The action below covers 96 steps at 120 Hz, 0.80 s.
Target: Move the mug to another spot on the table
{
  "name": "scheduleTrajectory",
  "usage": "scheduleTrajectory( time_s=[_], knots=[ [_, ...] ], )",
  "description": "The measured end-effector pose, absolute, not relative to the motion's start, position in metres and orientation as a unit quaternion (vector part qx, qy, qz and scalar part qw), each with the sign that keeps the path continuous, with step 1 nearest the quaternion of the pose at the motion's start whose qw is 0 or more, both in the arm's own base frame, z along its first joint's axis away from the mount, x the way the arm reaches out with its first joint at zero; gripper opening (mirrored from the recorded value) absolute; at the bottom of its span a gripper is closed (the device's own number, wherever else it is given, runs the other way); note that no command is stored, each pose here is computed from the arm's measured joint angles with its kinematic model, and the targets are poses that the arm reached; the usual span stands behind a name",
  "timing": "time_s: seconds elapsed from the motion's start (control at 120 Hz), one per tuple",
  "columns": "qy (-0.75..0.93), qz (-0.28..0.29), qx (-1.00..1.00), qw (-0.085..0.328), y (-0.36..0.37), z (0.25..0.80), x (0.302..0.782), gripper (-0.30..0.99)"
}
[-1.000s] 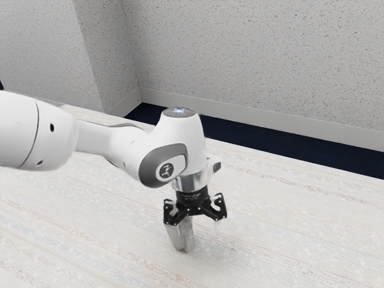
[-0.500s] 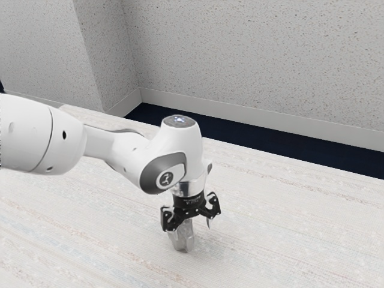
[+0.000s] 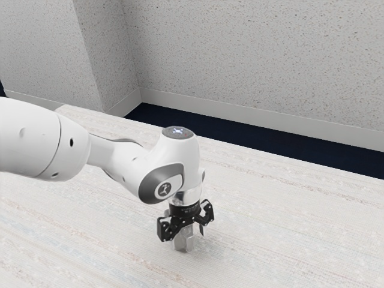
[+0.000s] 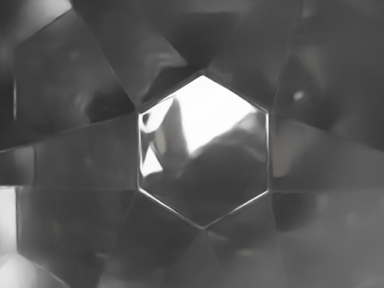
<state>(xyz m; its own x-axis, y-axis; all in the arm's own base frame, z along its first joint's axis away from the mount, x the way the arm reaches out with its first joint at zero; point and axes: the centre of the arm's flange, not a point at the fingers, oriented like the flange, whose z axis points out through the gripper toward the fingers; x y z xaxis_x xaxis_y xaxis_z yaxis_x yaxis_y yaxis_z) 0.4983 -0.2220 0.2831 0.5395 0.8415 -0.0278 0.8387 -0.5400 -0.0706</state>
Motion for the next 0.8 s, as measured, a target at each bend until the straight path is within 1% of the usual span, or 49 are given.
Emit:
scheduleTrajectory(
  time_s=[0.067, 0.125, 0.175, 0.225, 0.258, 0.358, 0.475, 0.658, 0.8],
  knots=[
    [-0.485, 0.028, -0.874, 0.024, -0.222, 0.283, 0.499, 0.61],
    [-0.490, 0.027, -0.871, 0.023, -0.222, 0.283, 0.499, 0.50],
    [-0.494, 0.027, -0.869, 0.023, -0.222, 0.283, 0.499, 0.43],
    [-0.498, 0.026, -0.867, 0.023, -0.222, 0.283, 0.499, 0.40],
    [-0.500, 0.026, -0.865, 0.023, -0.221, 0.284, 0.499, 0.44],
    [-0.506, 0.025, -0.862, 0.022, -0.221, 0.286, 0.500, 0.40],
    [-0.511, 0.025, -0.859, 0.021, -0.221, 0.288, 0.500, 0.32],
    [-0.522, 0.022, -0.852, 0.027, -0.209, 0.299, 0.503, 0.15],
    [-0.523, 0.024, -0.851, 0.038, -0.205, 0.303, 0.502, 0.10]
  ],
)
